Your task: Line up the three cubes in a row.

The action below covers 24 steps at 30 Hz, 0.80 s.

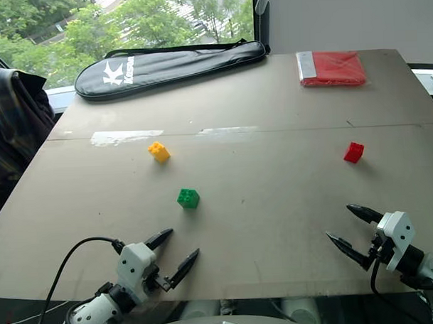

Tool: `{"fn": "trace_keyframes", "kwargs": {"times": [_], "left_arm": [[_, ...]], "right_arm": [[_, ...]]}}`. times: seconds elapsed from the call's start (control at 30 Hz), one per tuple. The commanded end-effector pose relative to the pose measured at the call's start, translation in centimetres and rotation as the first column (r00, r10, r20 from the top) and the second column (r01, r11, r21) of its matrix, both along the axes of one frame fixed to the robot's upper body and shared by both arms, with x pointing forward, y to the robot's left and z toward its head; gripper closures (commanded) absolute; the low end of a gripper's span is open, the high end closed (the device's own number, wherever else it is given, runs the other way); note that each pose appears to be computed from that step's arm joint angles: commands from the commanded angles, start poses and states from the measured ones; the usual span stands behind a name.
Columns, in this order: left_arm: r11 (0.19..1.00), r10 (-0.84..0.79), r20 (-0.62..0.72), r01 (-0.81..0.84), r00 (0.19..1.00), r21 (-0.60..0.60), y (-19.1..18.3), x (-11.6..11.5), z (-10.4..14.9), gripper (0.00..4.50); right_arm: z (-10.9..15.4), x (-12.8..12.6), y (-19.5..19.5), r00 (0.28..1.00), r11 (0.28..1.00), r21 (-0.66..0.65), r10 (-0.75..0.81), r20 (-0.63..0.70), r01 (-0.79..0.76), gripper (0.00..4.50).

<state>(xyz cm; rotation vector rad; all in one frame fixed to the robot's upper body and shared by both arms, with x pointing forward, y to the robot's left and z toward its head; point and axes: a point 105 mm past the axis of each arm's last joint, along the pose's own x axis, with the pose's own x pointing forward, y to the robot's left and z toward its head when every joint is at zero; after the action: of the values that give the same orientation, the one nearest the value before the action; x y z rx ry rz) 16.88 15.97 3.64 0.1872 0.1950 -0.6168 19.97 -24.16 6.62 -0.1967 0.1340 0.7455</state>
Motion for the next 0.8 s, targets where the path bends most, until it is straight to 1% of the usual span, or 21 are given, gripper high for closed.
{"fn": "trace_keyframes", "kwargs": {"times": [0.03, 0.13, 0.3, 0.6, 0.8], "left_arm": [[1.000, 0.007, -0.086, -0.008, 0.996, -0.014, 0.2, -0.9, -1.6, 0.03], [1.000, -0.006, -0.078, 0.004, 0.997, -0.031, 0.1, -0.9, -1.3, 0.03], [0.999, -0.004, -0.076, 0.001, 0.997, -0.032, 0.1, -0.9, -1.0, 0.03], [0.999, -0.024, -0.077, 0.021, 0.997, -0.042, -0.5, -0.3, -0.2, 0.03], [0.999, -0.036, -0.083, 0.033, 0.996, -0.040, -0.3, -0.6, -0.1, 0.03]], "right_arm": [[0.1, -0.3, 0.4, 1.000, 1.000, 0.012, 0.012, 0.020, -0.012, 0.00], [-0.8, -1.2, 0.6, 1.000, 1.000, 0.015, 0.022, -0.008, -0.021, 0.00], [-1.1, -2.1, 0.8, 1.000, 1.000, 0.025, 0.016, -0.023, -0.015, 0.00], [-0.9, -2.6, 1.1, 1.000, 1.000, 0.025, 0.015, -0.026, -0.015, 0.00], [-1.0, -2.5, 1.2, 1.000, 0.999, 0.038, -0.004, -0.023, 0.004, 0.00]]}}
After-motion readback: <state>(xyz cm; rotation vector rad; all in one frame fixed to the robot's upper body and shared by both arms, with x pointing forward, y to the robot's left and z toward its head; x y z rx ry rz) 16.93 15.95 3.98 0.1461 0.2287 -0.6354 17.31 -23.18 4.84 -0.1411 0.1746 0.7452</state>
